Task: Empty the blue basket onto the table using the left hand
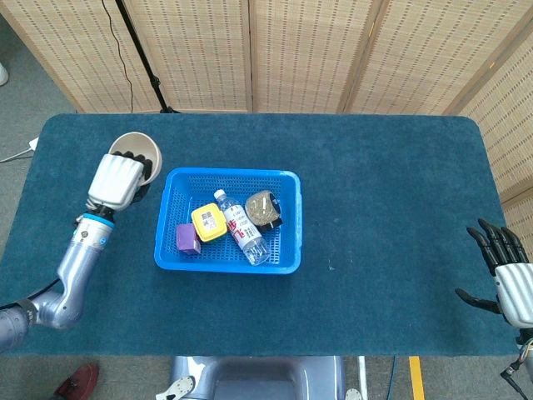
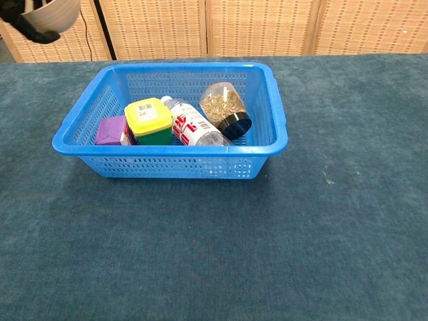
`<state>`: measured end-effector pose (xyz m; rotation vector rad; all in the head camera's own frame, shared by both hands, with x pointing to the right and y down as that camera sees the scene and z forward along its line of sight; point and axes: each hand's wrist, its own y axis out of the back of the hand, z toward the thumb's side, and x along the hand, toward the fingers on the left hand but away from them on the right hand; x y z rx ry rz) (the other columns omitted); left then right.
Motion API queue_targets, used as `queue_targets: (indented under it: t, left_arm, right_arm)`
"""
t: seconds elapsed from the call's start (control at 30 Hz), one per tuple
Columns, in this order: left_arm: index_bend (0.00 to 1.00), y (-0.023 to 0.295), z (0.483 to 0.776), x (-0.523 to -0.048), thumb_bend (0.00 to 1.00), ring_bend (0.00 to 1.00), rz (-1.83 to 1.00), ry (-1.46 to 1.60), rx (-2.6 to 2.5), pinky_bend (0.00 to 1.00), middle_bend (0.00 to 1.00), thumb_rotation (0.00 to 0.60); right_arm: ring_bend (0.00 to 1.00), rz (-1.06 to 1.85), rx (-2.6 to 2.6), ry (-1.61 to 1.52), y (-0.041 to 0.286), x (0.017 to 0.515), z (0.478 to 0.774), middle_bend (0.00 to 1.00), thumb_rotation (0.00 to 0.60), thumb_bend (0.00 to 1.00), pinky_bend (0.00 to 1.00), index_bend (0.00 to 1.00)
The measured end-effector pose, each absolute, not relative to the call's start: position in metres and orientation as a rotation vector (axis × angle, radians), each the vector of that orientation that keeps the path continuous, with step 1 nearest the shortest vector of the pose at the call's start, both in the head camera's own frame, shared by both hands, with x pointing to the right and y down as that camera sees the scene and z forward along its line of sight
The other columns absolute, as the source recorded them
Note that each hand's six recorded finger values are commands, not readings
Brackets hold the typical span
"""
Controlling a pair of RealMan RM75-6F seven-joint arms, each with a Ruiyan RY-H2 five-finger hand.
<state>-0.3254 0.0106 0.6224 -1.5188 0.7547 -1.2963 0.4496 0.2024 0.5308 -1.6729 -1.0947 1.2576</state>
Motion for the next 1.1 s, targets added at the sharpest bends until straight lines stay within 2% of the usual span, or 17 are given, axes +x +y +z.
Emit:
queue_targets:
  t: [0.13, 0.17, 0.2, 0.23, 0.3, 0.33, 0.4, 0.53, 0.67, 0.9, 1.1]
  left_arm:
    - [0.77, 0.018, 0.641, -0.378, 0.50, 0.46, -1.418, 0.764, -1.510, 0.55, 0.55, 0.600]
    - [0.75, 0.020, 0.645, -0.388, 0.49, 0.44, -1.443, 0.768, -1.511, 0.55, 0.52, 0.600]
    - [0.69, 0.022, 0.650, -0.397, 0.46, 0.38, -1.467, 0.771, -1.514, 0.52, 0.45, 0.600]
    - [0.62, 0.025, 0.656, -0.407, 0.43, 0.32, -1.498, 0.776, -1.522, 0.47, 0.38, 0.600]
    - [0.28, 0.030, 0.667, -0.420, 0.26, 0.09, -1.542, 0.783, -1.544, 0.27, 0.11, 0.600]
    - [0.13, 0.034, 0.674, -0.425, 0.18, 0.02, -1.568, 0.785, -1.566, 0.18, 0.03, 0.600]
    - [0.01, 0.040, 0.684, -0.429, 0.10, 0.00, -1.601, 0.787, -1.616, 0.08, 0.00, 0.600]
    - [0.00, 0.048, 0.698, -0.431, 0.05, 0.00, -1.628, 0.821, -1.734, 0.04, 0.00, 0.600]
    - [0.00, 0.047, 0.695, -0.425, 0.05, 0.00, -1.577, 0.859, -1.796, 0.04, 0.00, 0.600]
    - [0.00, 0.044, 0.668, -0.396, 0.05, 0.00, -1.393, 0.901, -1.883, 0.04, 0.00, 0.600]
    - [0.00, 0.056, 0.643, -0.340, 0.04, 0.00, -1.241, 0.865, -2.052, 0.04, 0.00, 0.600]
  right_arm:
    - [0.00, 1.252, -1.677, -1.084, 0.204, 0.447, 0.530, 0.00, 0.600, 0.00, 0.00, 0.04]
    - [0.00, 1.252, -1.679, -1.080, 0.205, 0.446, 0.531, 0.00, 0.600, 0.00, 0.00, 0.04]
    - [0.00, 1.252, -1.681, -1.077, 0.205, 0.445, 0.531, 0.00, 0.600, 0.00, 0.00, 0.04]
    - [0.00, 1.253, -1.683, -1.074, 0.206, 0.444, 0.531, 0.00, 0.600, 0.00, 0.00, 0.04]
    - [0.00, 1.256, -1.688, -1.065, 0.207, 0.443, 0.533, 0.00, 0.600, 0.00, 0.00, 0.04]
    - [0.00, 1.257, -1.689, -1.061, 0.207, 0.443, 0.534, 0.00, 0.600, 0.00, 0.00, 0.04]
    - [0.00, 1.261, -1.688, -1.054, 0.207, 0.442, 0.535, 0.00, 0.600, 0.00, 0.00, 0.04]
    - [0.00, 1.266, -1.687, -1.050, 0.208, 0.441, 0.536, 0.00, 0.600, 0.00, 0.00, 0.04]
    - [0.00, 1.266, -1.685, -1.053, 0.207, 0.442, 0.535, 0.00, 0.600, 0.00, 0.00, 0.04]
    - [0.00, 1.262, -1.687, -1.064, 0.206, 0.443, 0.534, 0.00, 0.600, 0.00, 0.00, 0.04]
    - [0.00, 1.259, -1.696, -1.062, 0.206, 0.443, 0.534, 0.00, 0.600, 0.00, 0.00, 0.04]
